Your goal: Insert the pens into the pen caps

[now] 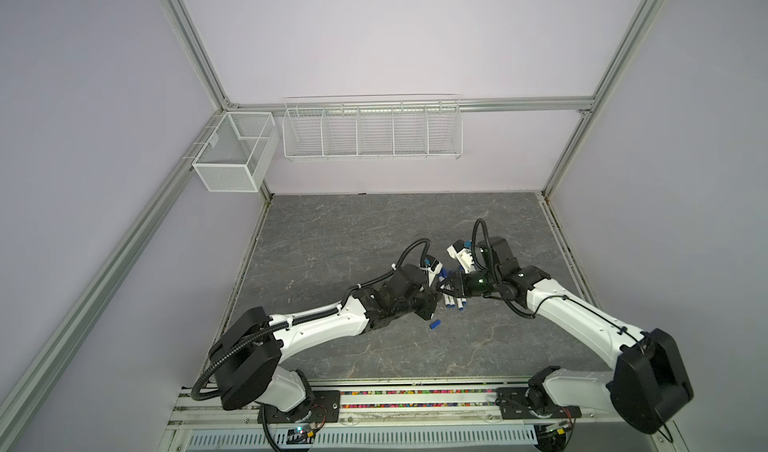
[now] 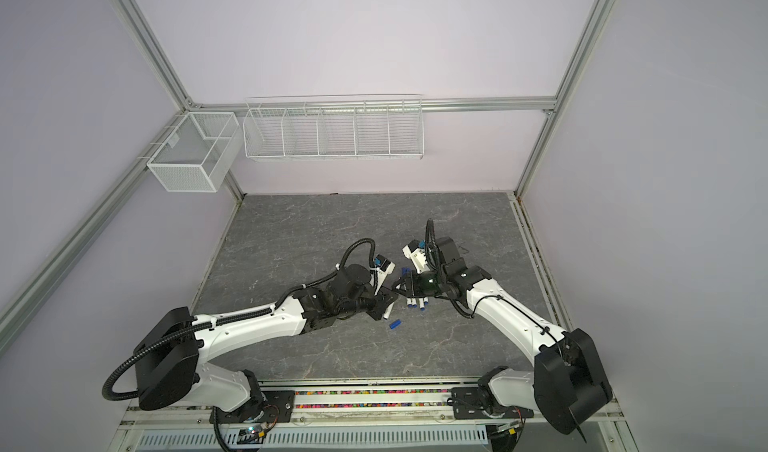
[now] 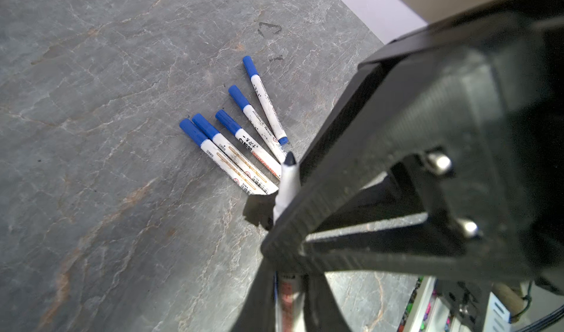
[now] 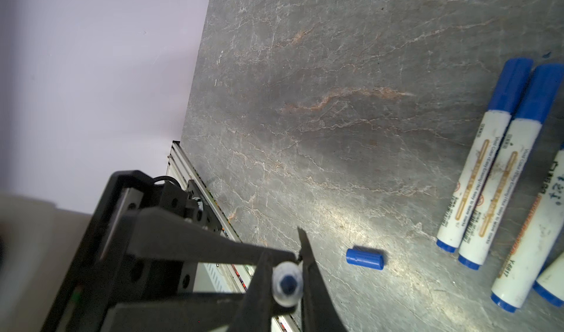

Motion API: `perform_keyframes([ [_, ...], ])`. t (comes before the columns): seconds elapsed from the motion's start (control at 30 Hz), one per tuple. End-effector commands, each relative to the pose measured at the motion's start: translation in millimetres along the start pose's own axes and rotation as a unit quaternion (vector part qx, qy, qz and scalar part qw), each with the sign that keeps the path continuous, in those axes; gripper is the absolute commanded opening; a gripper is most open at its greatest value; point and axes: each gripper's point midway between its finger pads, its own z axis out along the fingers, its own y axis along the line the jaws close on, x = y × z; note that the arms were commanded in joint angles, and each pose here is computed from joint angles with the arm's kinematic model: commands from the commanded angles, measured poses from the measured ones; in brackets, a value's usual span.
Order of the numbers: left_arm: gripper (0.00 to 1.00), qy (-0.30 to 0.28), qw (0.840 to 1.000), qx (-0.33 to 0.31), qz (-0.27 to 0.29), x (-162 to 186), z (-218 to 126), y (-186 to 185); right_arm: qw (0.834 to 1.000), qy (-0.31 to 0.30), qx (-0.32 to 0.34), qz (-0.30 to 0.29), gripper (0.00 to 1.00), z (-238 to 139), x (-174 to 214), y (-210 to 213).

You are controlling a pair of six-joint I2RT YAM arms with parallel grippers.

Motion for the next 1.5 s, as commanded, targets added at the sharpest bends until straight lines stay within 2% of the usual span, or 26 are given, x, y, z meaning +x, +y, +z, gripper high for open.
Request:
perform_keyframes([
  [0.0,0.4,0.015,1.0,0.002,-0.002,13,-1,2,1.0,-0.022,0.0,-0.002,0.12,-4,-13,2],
  [0.13,0.46,0.037,0.999,-0.001,-0.002,25,1,5,1.0,-0.028,-0.009,-0.001,0.12,-7,-17,6],
  [0.63,0.42,0.019,0.999,0.027,0.022,0,10,-11,0.999,-0.019,-0.03,-0.004,0.11,-9,-20,17],
  [0.77,0.3,0.019,0.999,0.028,0.025,-1,10,-12,0.999,-0.02,-0.03,-0.002,0.11,-11,-20,16],
  [0.9,0.14,0.008,0.999,0.024,0.024,-5,3,-12,0.999,-0.019,-0.029,0.003,0.11,-10,-19,13],
  [0.97,0.0,0.003,1.0,0.022,0.023,-7,0,-11,0.999,-0.018,-0.028,0.006,0.12,-10,-19,11],
  [1.0,0.0,0.001,1.0,0.019,0.022,-7,-1,-10,0.999,-0.018,-0.026,0.005,0.12,-10,-18,11],
  [1.03,0.0,-0.002,1.0,0.016,0.019,-7,-3,-8,1.0,-0.014,-0.023,0.008,0.15,-9,-17,9],
  [1.13,0.0,-0.015,1.0,-0.024,-0.003,-7,-9,7,1.0,0.003,-0.005,0.012,0.41,-6,-8,2],
  [1.17,0.0,-0.02,0.999,-0.04,-0.009,-5,-11,14,1.0,0.012,0.004,0.009,0.45,-5,-3,-1],
  [1.3,0.0,-0.047,0.991,-0.114,-0.041,1,-21,48,0.997,0.055,0.048,-0.005,0.5,0,22,-15],
  [1.47,0.0,-0.079,0.974,-0.188,-0.095,6,-36,81,0.983,0.156,0.09,-0.019,0.56,17,68,-32],
])
